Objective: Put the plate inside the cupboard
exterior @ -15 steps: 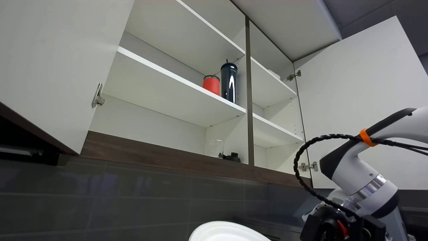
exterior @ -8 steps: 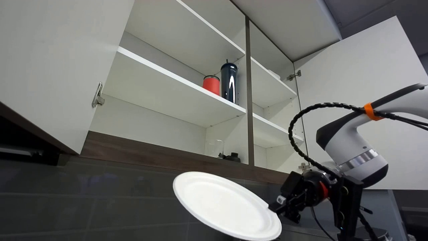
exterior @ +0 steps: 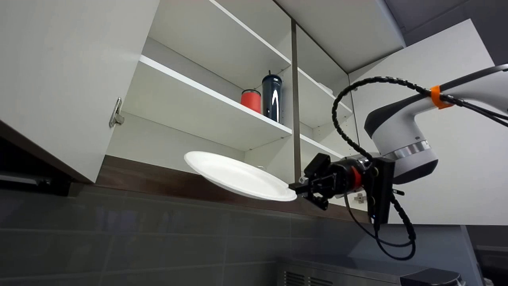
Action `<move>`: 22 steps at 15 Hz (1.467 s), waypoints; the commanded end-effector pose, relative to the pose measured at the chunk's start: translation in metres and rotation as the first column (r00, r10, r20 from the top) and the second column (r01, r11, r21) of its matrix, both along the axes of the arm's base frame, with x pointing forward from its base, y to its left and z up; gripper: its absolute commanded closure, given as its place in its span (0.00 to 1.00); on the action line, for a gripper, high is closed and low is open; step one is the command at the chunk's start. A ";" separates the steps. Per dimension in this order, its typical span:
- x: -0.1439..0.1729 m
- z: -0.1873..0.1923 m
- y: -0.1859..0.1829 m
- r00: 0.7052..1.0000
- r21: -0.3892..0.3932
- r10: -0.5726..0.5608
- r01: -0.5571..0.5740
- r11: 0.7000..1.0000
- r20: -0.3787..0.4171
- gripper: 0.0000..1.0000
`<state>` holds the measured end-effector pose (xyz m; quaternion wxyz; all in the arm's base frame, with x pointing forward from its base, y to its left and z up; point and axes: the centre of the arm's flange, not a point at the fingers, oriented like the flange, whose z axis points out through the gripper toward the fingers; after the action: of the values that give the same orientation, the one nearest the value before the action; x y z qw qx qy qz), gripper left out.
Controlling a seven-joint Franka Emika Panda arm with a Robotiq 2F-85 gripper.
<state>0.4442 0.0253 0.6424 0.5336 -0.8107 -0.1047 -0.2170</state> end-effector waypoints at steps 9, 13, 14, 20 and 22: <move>0.068 0.091 0.072 0.947 0.004 -0.316 0.317 0.948 -0.050 0.99; 0.088 0.104 0.076 0.920 0.011 -0.383 0.385 0.923 -0.080 0.99; 0.094 0.105 0.077 0.912 0.011 -0.402 0.404 0.915 -0.086 0.99; 0.120 0.104 0.081 0.876 -0.003 -0.462 0.466 0.885 -0.137 0.99; 0.128 0.101 0.085 0.871 -0.011 -0.465 0.469 0.883 -0.156 0.99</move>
<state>0.5539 0.0998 0.7391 0.4868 -0.8173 0.1193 -0.2844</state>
